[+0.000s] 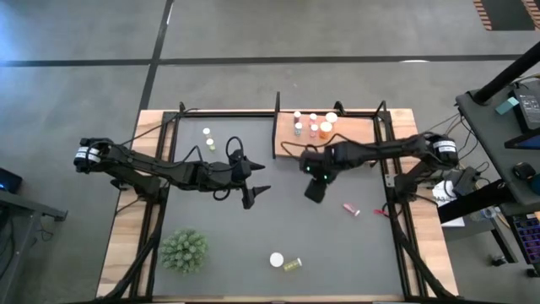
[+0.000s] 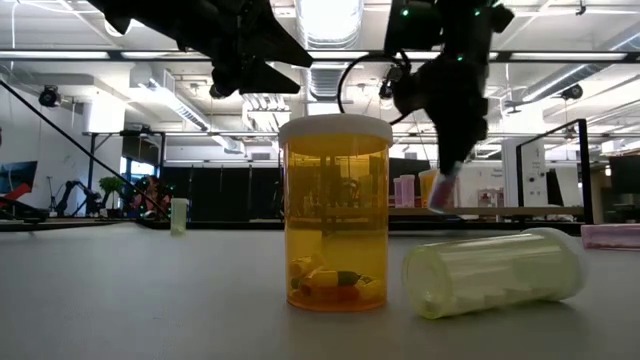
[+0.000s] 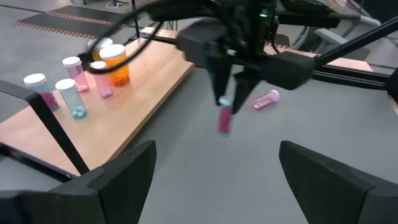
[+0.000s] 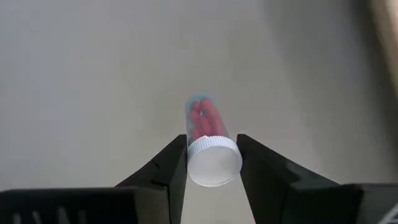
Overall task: Pick and place medicine bottles onto shelf by color
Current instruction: Move the blue pill bottle to the center of the table
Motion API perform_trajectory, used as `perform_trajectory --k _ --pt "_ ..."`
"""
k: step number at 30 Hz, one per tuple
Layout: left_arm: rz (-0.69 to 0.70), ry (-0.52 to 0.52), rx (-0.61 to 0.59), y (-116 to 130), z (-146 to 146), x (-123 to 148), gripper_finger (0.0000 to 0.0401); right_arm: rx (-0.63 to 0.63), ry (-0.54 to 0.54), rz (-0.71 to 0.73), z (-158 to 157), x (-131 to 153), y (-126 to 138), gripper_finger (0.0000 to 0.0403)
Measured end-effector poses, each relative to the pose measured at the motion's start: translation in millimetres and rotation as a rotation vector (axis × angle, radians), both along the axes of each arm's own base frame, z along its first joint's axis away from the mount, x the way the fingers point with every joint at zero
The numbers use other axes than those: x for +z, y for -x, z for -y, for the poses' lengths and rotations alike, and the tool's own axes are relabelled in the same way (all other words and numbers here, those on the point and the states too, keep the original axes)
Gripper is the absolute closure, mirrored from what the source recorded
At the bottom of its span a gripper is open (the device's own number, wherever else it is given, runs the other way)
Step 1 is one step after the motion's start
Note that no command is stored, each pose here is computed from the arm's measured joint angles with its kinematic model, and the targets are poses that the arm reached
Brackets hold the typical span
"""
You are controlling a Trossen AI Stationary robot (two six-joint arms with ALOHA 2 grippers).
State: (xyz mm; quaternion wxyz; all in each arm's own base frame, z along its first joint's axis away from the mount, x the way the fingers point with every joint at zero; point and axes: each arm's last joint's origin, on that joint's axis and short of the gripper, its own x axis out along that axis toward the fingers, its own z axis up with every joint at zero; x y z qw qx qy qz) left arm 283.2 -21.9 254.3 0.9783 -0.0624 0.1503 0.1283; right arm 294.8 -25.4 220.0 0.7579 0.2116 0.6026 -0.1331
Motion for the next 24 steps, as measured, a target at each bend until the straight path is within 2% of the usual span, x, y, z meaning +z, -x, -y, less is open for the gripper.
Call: perform_trajectory --k 5,12,17,21,24 --pt "0.000 0.000 0.000 0 0 0 0.0076 0.019 0.034 0.083 20 2 -5 0.0280" --pt "0.000 0.000 0.000 0 0 0 0.0076 0.069 0.071 0.144 30 -2 -15 0.0280" --pt "0.000 0.000 0.000 0 0 0 0.0076 0.136 0.060 0.004 33 -18 -30 0.0280" --pt "0.000 0.000 0.000 0 0 0 0.0076 0.143 0.111 -0.100 38 -19 -43 0.0280" --pt "-0.001 0.000 0.001 0 0 0 0.0076 0.168 0.109 -0.129 39 -21 -53 0.0280"
